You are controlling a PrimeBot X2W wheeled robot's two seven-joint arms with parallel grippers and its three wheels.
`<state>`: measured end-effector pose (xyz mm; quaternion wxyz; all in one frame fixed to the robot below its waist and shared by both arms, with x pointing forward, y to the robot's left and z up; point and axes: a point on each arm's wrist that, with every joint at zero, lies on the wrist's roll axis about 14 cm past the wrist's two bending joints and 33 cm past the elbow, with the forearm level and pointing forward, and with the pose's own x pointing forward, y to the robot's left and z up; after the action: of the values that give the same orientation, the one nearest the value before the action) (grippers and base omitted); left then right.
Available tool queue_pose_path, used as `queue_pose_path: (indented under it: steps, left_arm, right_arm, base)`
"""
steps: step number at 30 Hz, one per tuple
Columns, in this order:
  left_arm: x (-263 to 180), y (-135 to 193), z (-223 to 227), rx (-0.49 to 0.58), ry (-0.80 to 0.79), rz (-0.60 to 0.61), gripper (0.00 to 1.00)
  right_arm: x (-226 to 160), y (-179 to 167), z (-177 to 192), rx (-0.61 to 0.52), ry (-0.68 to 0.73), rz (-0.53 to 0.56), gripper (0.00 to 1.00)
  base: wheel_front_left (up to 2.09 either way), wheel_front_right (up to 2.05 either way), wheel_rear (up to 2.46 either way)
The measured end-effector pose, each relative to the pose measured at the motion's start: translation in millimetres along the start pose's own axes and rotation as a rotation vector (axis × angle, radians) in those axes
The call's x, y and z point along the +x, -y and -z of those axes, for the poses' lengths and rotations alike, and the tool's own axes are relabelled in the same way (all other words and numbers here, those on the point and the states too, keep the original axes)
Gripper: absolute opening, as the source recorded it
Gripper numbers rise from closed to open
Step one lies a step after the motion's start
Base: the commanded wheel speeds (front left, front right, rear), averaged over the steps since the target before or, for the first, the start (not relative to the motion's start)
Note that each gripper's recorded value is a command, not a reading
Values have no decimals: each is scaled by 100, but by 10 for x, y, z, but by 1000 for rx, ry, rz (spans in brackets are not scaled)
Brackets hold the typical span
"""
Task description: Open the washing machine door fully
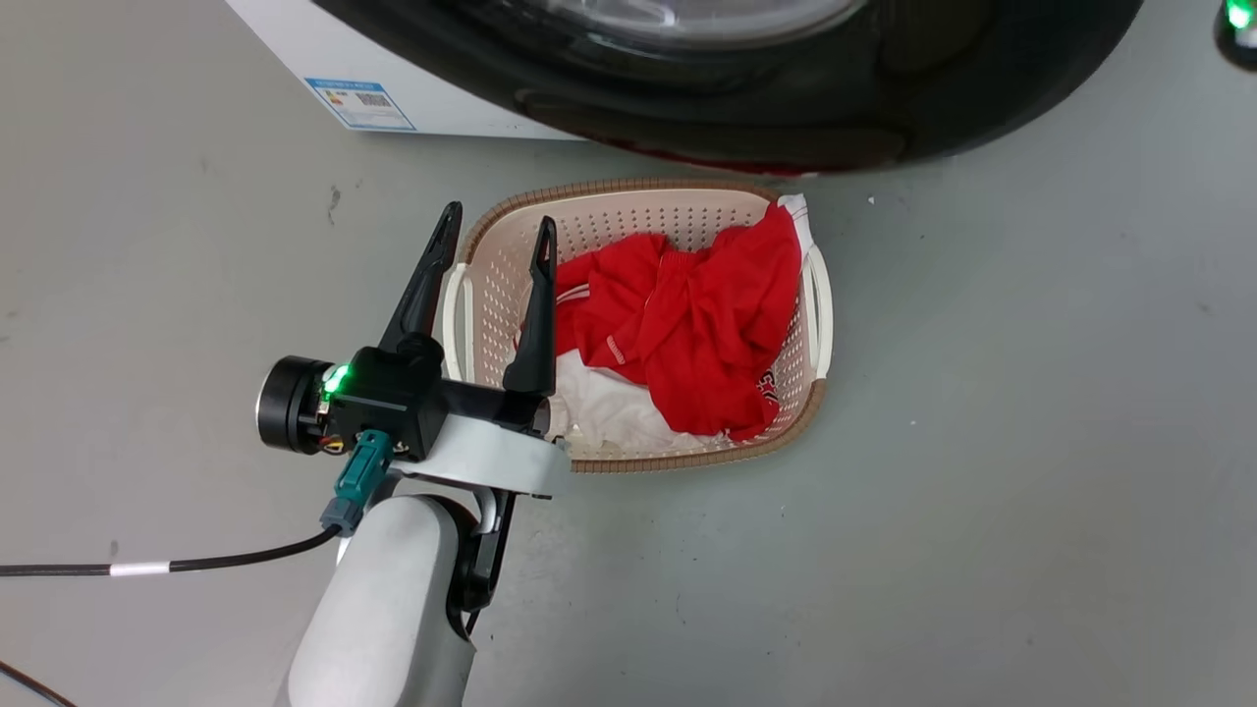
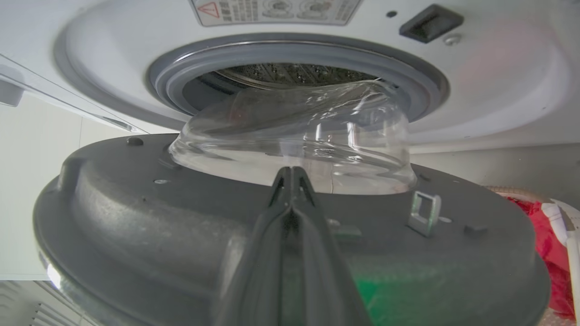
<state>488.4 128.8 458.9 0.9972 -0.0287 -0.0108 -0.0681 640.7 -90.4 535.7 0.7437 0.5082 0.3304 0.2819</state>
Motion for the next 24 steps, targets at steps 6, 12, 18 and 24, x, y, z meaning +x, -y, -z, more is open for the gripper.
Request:
queue_pose_path:
  steps: [6,12,18,24]
  left_arm:
    - [-89,9,-103,-2,13,-4,100]
    - [-229,23,-199,-2,20,-9,100]
    - [-378,16,-311,-4,34,-20,100]
    - [-523,21,-407,-4,48,-26,100]
  right_arm:
    - [-86,-92,279,-13,-73,-7,0]
    - [-192,-160,651,-61,-162,4,0]
    - [-297,-294,970,-90,-214,-14,0]
    - [-360,-439,1302,-104,-252,-45,0]
  base:
    - [0,0,0]
    - [0,0,0]
    - [0,0,0]
    - [0,0,0]
